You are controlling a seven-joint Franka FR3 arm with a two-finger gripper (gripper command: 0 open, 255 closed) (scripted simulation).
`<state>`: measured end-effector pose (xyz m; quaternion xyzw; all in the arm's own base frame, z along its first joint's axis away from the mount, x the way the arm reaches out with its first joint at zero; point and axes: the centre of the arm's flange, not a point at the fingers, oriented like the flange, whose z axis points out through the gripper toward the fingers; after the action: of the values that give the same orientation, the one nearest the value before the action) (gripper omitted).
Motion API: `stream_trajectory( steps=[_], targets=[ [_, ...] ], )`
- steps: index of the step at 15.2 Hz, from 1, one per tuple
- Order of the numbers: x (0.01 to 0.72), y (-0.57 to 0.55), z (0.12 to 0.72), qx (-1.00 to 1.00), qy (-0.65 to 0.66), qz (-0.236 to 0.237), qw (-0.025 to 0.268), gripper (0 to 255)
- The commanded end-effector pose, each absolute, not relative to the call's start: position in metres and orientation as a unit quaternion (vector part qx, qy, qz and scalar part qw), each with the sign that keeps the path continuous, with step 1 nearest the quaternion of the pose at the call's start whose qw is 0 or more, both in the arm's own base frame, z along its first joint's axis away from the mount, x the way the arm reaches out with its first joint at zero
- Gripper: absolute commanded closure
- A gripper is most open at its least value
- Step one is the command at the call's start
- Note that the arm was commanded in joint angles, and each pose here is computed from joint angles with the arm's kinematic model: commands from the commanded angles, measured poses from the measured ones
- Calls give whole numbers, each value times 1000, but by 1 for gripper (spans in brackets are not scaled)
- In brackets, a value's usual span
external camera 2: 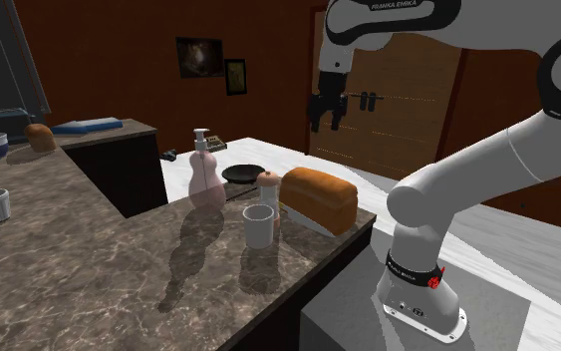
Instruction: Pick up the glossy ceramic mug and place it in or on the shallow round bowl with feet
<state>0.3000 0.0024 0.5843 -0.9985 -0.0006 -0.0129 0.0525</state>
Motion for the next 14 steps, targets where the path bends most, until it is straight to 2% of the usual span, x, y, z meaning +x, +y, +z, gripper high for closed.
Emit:
stream_trajectory(
  steps=[1, 14],
  targets=[
    [300, 2, 584, -999, -1, -13, 53, 0],
    [327, 121, 461, -998, -49, -21, 41, 0]
  ],
)
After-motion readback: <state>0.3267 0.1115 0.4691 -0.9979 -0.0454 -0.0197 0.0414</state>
